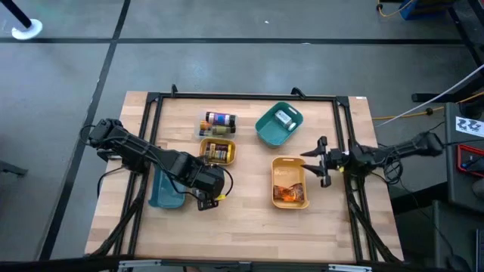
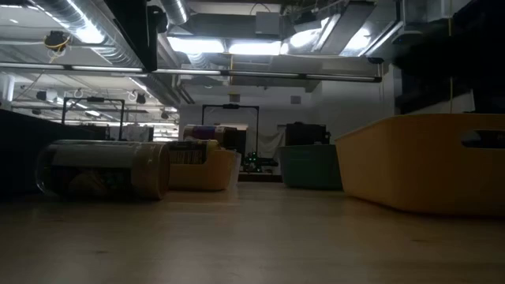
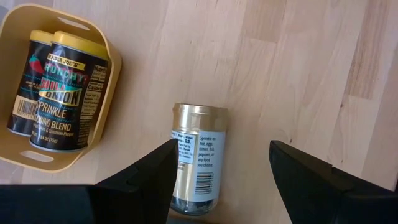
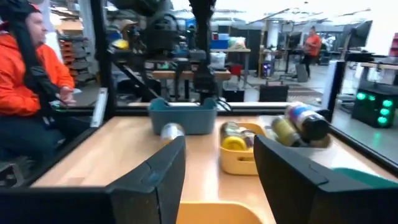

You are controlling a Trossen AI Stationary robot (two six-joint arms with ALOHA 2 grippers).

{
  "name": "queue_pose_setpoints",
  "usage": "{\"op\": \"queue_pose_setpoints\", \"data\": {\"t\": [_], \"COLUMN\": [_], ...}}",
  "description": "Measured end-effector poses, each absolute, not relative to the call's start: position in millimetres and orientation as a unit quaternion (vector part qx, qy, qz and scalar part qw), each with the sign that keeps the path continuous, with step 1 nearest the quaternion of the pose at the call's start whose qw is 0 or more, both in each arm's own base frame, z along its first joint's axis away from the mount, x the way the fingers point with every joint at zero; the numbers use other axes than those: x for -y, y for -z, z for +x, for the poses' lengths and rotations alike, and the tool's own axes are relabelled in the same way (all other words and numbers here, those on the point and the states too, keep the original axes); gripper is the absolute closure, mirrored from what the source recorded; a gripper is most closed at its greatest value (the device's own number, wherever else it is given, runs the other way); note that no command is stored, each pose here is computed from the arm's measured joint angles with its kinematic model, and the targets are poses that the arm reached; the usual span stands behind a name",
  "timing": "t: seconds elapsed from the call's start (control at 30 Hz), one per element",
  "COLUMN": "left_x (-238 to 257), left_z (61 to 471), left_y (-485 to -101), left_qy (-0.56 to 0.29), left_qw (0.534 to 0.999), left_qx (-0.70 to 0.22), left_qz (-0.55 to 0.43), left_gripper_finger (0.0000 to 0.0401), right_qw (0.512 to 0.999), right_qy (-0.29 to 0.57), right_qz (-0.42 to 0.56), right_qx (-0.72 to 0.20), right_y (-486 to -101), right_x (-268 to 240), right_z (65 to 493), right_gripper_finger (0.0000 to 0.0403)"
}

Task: Sort spices by type
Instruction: Put the gold seasoning bottle into the blue bin

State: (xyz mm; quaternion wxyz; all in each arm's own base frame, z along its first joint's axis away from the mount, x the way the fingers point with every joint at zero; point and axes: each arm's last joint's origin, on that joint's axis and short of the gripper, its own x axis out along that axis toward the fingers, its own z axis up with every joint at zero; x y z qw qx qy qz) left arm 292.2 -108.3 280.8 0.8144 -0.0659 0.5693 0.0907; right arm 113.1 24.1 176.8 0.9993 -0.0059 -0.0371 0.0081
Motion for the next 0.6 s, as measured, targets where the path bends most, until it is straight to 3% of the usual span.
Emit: {"op": "queue_pose_setpoints", "data": {"t": [0.33,0.6], "left_x": [108,108], "left_z": [292,292], "left_y": [-281,-281], "left_qy": [-0.090,-0.097], "left_qw": [0.814,0.816], "left_qx": [-0.569,-0.566], "left_qz": [-0.066,-0.061], "left_gripper_finger": [0.0166,0.0166], "right_qw": [0.995,0.994], "right_qy": [-0.013,-0.011], "right_qz": [0.054,0.041], "right_qx": [-0.081,-0.096], "right_y": [-154,-151], "right_x": [-1,0], "right_z": [115,115], "right_gripper_finger": [0.0214,0.0214]}}
